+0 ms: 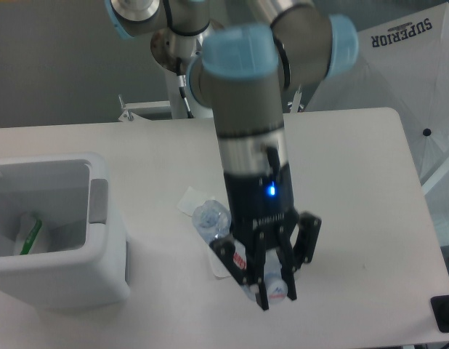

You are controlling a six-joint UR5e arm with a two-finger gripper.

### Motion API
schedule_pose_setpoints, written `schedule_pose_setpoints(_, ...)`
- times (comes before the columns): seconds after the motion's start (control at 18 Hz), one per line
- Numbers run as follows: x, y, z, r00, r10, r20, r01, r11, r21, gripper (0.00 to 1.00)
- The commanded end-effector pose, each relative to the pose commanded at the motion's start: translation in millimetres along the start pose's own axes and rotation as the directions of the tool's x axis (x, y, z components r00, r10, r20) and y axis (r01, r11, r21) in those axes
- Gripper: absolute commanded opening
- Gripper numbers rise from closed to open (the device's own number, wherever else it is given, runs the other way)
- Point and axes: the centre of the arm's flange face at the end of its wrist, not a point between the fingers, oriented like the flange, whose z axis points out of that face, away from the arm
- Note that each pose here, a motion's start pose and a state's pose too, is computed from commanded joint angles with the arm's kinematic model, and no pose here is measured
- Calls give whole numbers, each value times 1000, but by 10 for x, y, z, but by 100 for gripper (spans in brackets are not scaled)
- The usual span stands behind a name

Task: Place the trash in the trash can
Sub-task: 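Lift the bottle and carry it over the white trash bin, then lower the bottle into the bin and open the gripper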

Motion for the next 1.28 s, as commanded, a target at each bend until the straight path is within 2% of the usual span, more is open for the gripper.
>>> schedule_pose_setpoints(0.39, 815, 27, -534, 993, 65, -100, -60, 997, 44, 29)
schedule_pose_setpoints(0.61, 1204, 134, -632, 984, 97, -151, -91, 995, 43, 29)
schedule_pose_setpoints(0.89, 1853, 485, -645, 962, 140, -233, -143, 990, 5, 29)
schedule_pose_setpoints(1.28, 2175, 861, -549, 950, 151, -272, -173, 983, -57, 29)
